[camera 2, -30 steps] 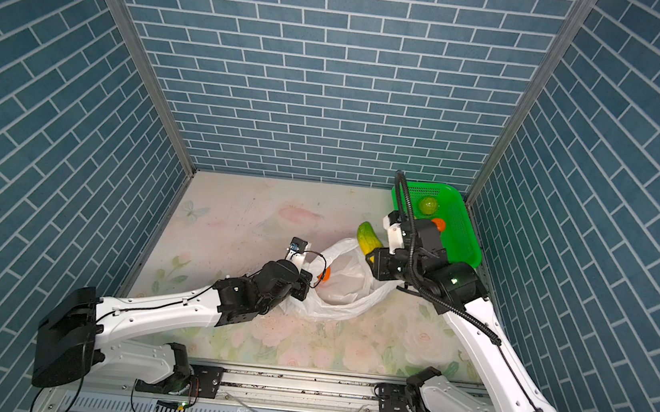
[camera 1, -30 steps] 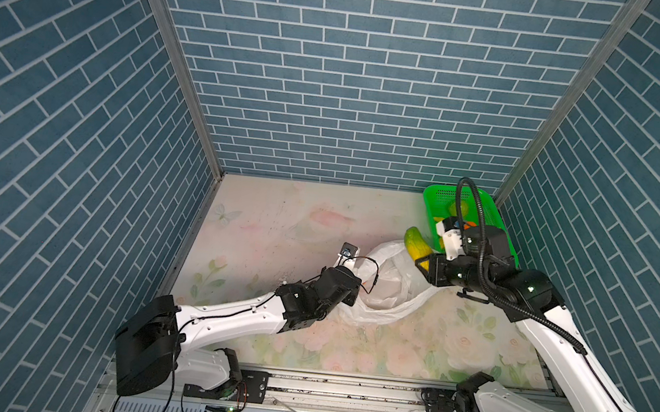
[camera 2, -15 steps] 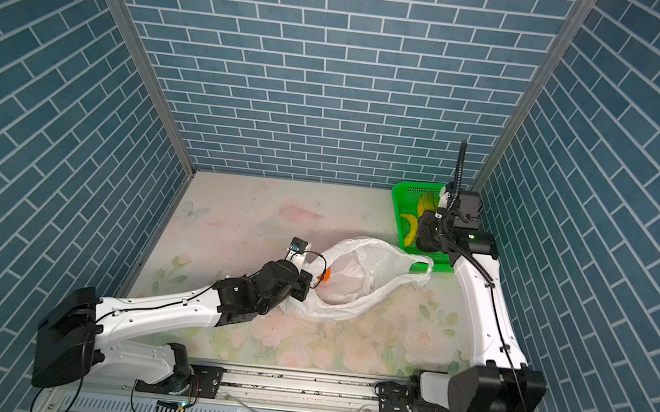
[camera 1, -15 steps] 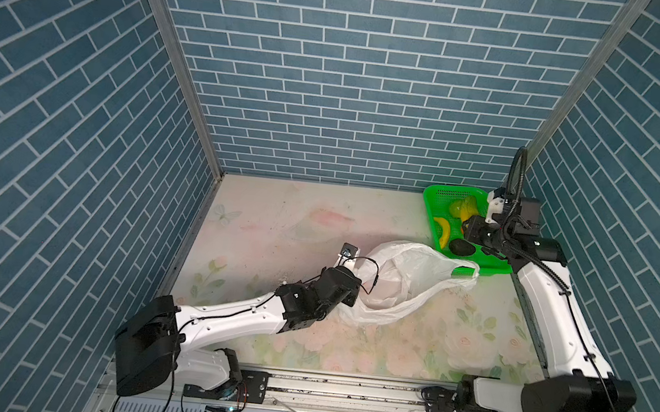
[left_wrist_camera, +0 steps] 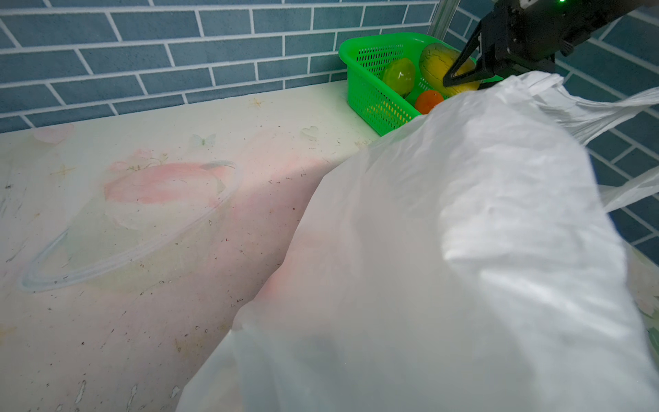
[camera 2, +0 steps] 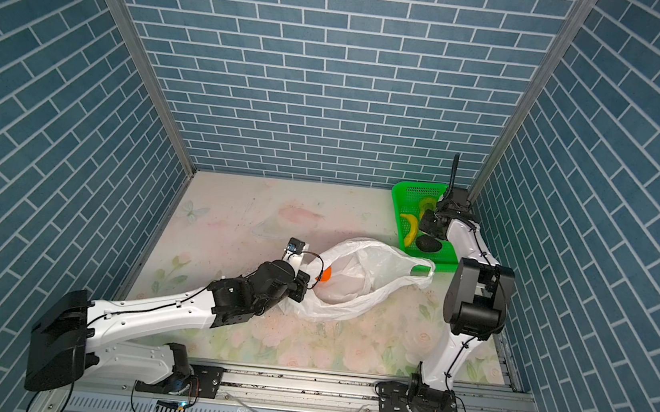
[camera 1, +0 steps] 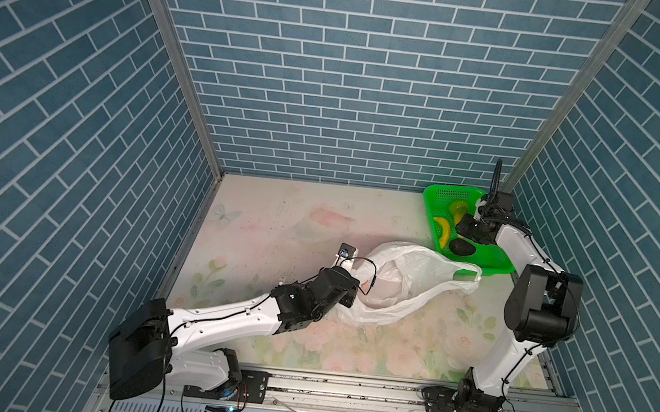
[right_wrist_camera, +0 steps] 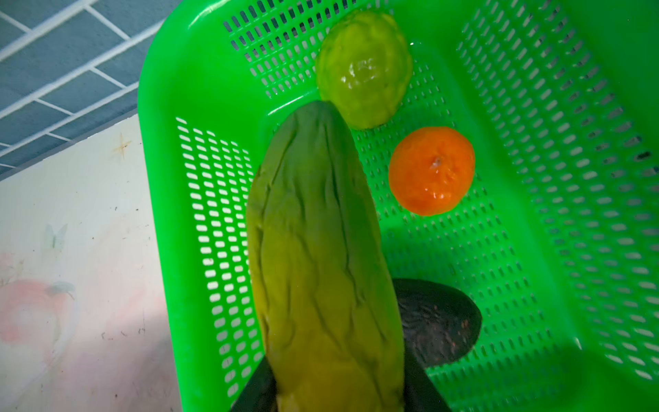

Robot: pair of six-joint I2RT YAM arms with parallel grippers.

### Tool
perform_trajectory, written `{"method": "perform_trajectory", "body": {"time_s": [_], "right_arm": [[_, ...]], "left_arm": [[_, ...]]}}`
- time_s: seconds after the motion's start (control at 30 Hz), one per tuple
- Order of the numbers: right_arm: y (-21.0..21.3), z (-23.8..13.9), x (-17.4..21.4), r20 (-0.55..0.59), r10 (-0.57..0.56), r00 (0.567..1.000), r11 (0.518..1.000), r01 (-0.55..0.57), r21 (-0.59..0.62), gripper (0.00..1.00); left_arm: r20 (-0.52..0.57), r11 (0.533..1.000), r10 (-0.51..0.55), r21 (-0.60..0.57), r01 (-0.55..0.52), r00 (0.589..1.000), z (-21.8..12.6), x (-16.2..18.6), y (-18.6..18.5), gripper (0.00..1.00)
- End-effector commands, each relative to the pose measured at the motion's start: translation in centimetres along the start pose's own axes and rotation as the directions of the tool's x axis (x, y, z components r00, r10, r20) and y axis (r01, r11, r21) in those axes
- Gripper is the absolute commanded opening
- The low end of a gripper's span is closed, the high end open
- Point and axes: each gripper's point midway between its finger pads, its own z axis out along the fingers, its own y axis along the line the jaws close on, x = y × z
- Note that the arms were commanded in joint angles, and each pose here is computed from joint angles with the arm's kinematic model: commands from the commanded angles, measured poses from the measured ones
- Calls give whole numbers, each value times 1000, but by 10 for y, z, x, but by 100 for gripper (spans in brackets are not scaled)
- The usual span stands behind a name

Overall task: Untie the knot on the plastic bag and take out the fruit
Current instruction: 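Lift the papaya out of the bag over the green basket with the right gripper, then open the right gripper to drop the papaya into the basket, then move the open right gripper back into the bag above the orange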

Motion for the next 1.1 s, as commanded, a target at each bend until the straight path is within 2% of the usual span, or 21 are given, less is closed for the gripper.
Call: {"method": "perform_trajectory", "body": {"time_s": [0.0, 0.13, 0.2, 0.3, 0.53, 0.83, 1.07], "right_arm": [[7, 3, -27, 54, -19, 998, 999, 21, -34, 43], [3, 20, -23, 17, -3, 1000, 1000, 3, -30, 52], [2, 25, -21, 0, 4, 1000, 1000, -4, -28, 62], [2, 28, -17, -22, 10, 1000, 1000, -10, -26, 72], [4, 8, -18, -31, 13, 999, 1000, -14, -12, 76], [26, -65, -14, -31, 10, 999, 998, -12, -69, 76], [63, -150, 24, -27, 3, 1000, 981, -9, -194, 76]], "left_arm": [[-19, 1000, 6, -1, -6, 1000, -4, 6, 2, 0], [-29, 1000, 4, -4, -4, 1000, -7, 7, 3, 0], [-34, 1000, 6, -4, -6, 999, -8, 7, 4, 0], [-48, 1000, 20, 8, -19, 999, -8, 10, 2, 0], [-62, 998, 31, 49, -28, 998, -11, 14, -3, 0], [-60, 995, 37, 100, -31, 998, -7, 16, -13, 0], [-46, 991, 31, 130, -25, 998, -6, 17, -18, 0]]}}
